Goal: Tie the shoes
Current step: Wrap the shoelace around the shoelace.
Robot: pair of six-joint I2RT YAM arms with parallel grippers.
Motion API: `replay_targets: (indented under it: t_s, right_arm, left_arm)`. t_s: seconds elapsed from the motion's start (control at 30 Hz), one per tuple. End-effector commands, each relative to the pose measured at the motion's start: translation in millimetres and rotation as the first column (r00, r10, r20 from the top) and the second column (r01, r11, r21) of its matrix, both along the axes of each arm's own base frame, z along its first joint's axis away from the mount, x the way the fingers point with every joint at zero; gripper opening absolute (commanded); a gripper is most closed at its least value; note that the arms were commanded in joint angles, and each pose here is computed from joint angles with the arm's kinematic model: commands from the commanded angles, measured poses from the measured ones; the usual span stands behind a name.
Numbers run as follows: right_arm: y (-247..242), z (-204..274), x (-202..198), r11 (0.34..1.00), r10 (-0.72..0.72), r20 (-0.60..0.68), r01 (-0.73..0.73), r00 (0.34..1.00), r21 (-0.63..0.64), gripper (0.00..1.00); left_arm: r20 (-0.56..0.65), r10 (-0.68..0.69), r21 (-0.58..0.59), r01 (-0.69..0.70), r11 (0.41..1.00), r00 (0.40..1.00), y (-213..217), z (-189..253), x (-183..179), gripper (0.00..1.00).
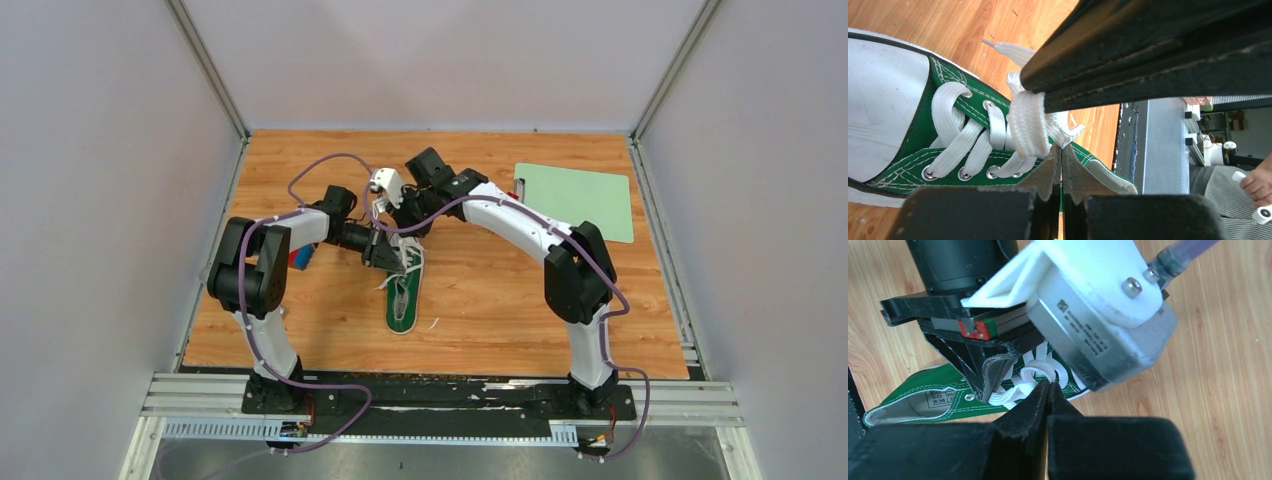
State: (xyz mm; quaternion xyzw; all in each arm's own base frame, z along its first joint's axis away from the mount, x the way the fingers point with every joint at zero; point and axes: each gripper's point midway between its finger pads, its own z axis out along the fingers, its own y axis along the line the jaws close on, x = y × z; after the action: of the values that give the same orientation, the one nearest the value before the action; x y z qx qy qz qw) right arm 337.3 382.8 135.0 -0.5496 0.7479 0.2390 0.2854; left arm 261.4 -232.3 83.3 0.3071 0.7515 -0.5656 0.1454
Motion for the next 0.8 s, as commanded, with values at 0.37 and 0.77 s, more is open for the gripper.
replay_targets:
  t_s: [0.37,0.77]
  right_arm:
    - [14,52,-39,0.974,0.2,0.195,-0.216,0.96,0.064,0.0]
    - [11,47,9,0.992,0.097,0.389,-0.059,0.916,-0.108,0.0]
  left_arm:
    - [-0.057,0.003,-0.047,-0.006,0.999,0.998,-10,11,9,0.0]
    - [-0.057,-0.005,-0.069,0.001,0.998,0.998,-10,18,4,0.0]
